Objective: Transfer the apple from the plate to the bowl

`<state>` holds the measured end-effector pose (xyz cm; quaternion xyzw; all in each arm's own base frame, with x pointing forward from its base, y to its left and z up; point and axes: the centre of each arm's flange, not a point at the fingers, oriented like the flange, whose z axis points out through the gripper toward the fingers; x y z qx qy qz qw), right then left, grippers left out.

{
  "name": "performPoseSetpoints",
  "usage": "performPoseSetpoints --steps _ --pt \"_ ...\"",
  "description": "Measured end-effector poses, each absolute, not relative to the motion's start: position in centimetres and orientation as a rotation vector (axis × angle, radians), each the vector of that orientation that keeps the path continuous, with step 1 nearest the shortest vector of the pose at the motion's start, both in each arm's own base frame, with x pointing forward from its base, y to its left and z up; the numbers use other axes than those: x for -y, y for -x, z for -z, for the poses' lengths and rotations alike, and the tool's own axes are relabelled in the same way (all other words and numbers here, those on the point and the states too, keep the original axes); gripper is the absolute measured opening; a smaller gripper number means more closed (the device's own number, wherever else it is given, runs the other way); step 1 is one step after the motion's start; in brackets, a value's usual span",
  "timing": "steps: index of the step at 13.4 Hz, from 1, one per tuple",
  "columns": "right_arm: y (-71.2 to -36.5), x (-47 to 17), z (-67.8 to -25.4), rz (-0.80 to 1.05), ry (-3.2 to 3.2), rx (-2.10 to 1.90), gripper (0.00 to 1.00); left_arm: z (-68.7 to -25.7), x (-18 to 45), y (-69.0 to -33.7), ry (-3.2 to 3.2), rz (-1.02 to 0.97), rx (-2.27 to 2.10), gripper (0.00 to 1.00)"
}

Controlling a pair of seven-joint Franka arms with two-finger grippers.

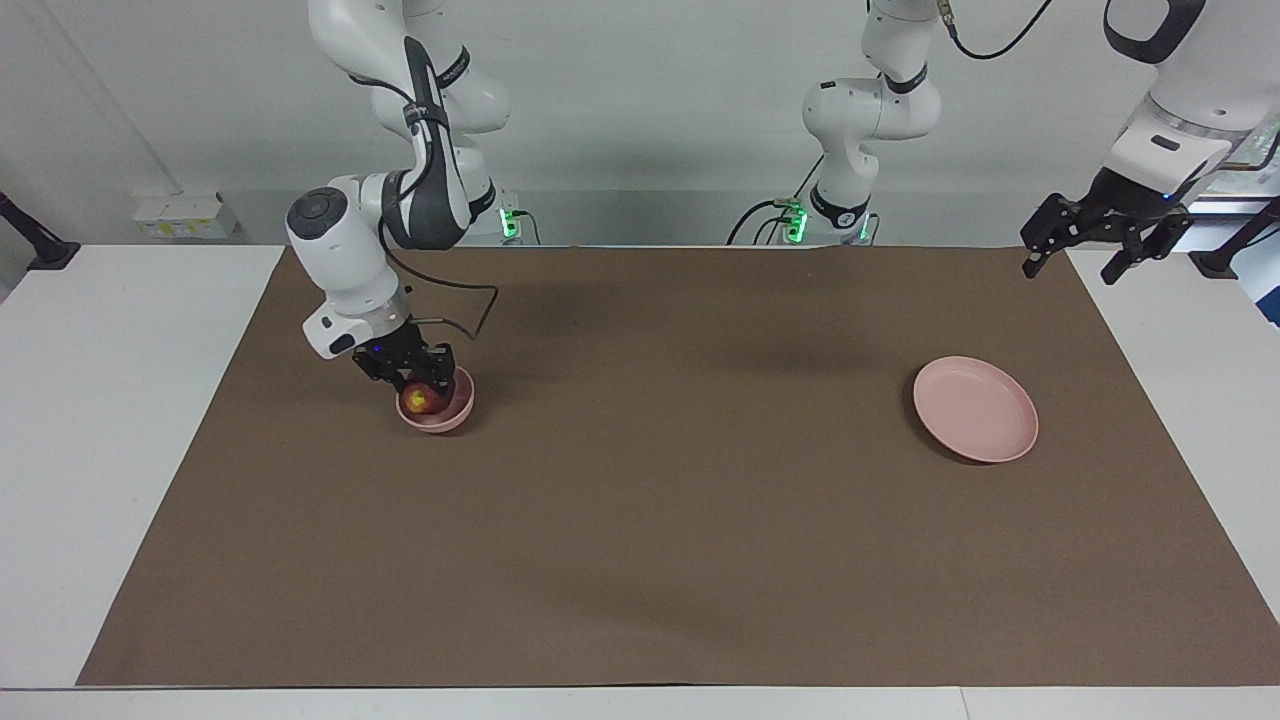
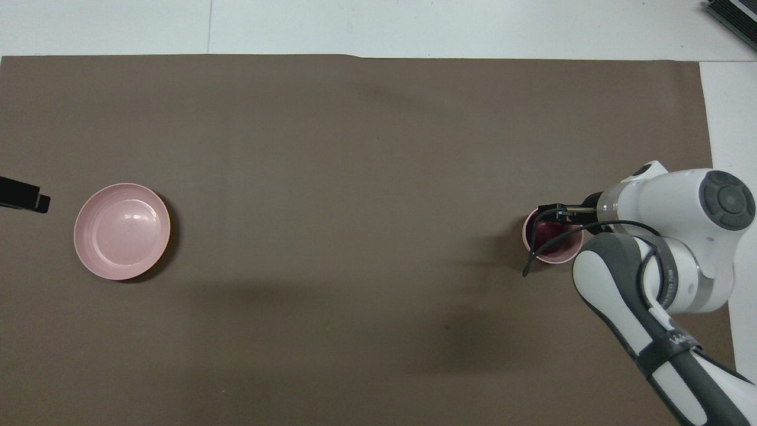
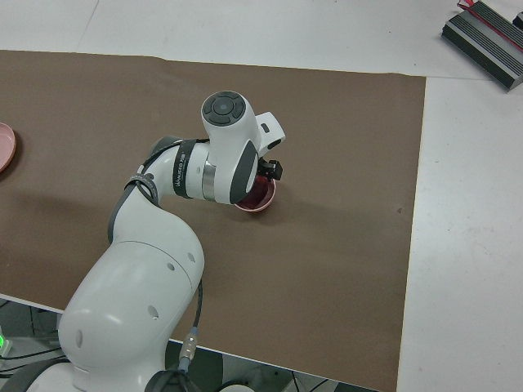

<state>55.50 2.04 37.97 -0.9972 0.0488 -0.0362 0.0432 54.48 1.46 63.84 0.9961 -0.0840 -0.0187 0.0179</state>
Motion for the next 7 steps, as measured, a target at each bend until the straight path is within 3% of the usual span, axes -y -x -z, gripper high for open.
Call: performPoseSetpoints --steps 4,7 --pt "-57.7 -1.4 -45.8 0.052 3.084 -0.115 1.0 -63.8 -1.5 -54.4 -3.101 0.072 0.263 1.0" --pt "-57.4 -0.9 -51.6 -0.037 3.09 -0.127 1.0 -63.9 -1.5 -54.1 -3.101 0.091 0.263 1.0"
